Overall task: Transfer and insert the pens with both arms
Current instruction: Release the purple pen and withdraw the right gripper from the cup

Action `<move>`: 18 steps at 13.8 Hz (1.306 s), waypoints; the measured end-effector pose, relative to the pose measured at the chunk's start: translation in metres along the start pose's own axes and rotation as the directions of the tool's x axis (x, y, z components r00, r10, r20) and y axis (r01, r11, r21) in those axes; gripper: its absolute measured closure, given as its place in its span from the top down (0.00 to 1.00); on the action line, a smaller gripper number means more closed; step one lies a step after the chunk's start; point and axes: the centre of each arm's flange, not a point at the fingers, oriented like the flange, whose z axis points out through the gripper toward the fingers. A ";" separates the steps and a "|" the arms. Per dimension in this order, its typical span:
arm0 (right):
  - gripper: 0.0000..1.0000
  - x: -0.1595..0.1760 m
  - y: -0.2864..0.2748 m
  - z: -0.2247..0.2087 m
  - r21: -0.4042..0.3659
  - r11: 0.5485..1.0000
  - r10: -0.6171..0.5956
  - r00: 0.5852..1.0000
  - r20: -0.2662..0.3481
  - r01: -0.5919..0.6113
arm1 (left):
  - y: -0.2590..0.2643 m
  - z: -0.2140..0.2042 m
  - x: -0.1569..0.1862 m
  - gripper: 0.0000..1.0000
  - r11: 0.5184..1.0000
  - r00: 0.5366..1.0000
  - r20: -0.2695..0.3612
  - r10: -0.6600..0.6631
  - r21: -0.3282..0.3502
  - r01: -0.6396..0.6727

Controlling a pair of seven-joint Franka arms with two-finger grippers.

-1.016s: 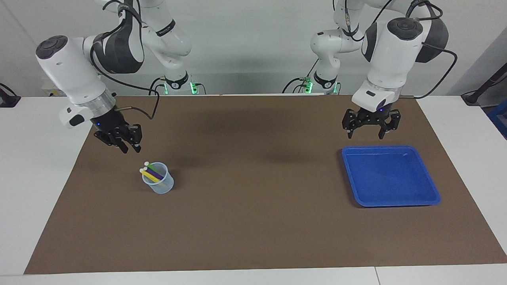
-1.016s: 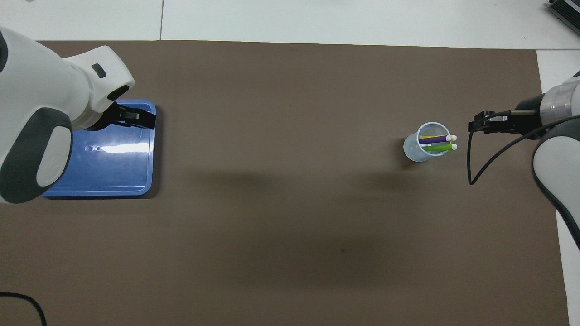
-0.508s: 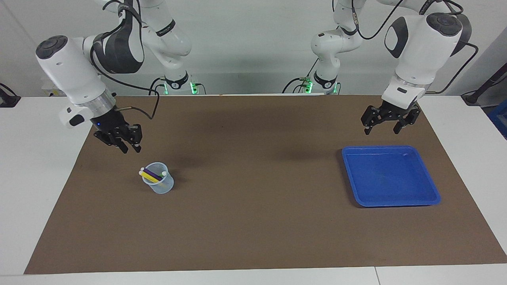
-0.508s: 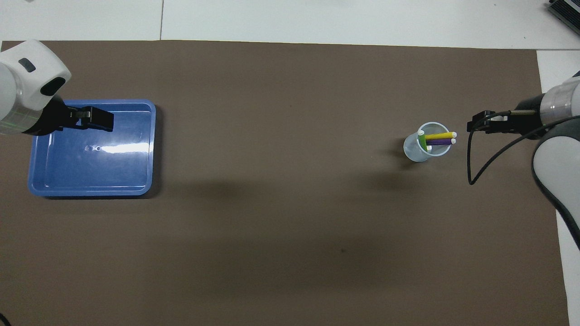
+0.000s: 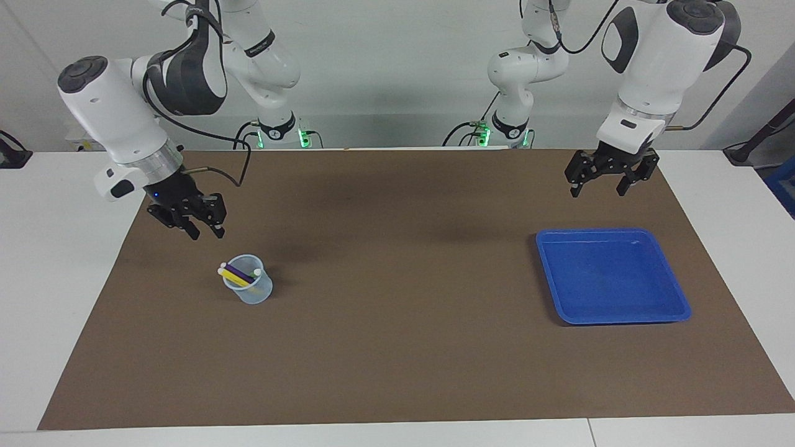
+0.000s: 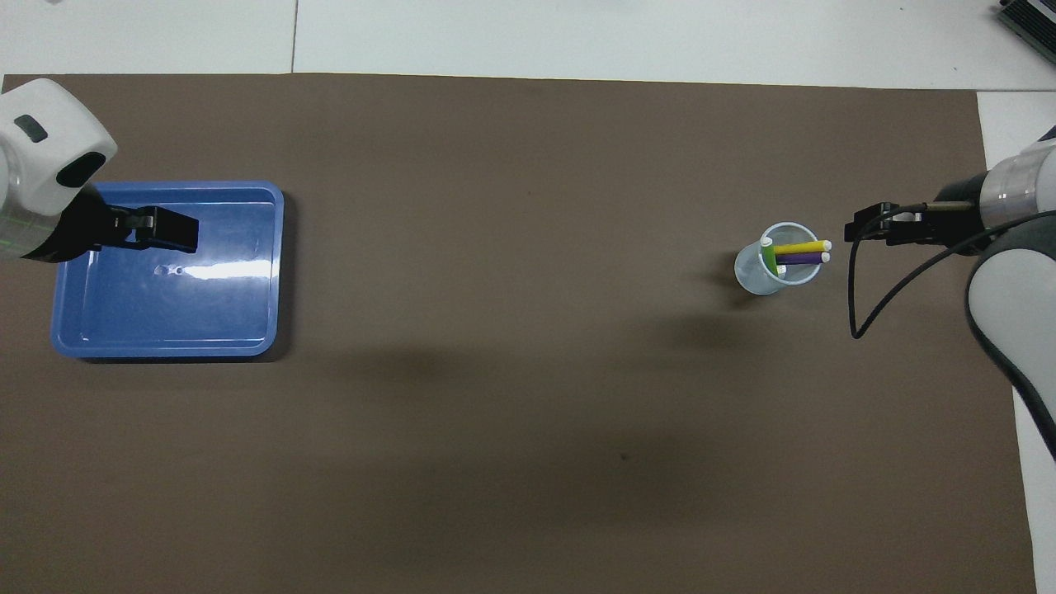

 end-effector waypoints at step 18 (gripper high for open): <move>1.00 -0.026 -0.021 -0.117 -0.133 0.989 -0.053 0.995 0.082 0.064 | 0.000 0.002 -0.001 1.00 1.000 1.000 0.012 0.000 0.000 0.000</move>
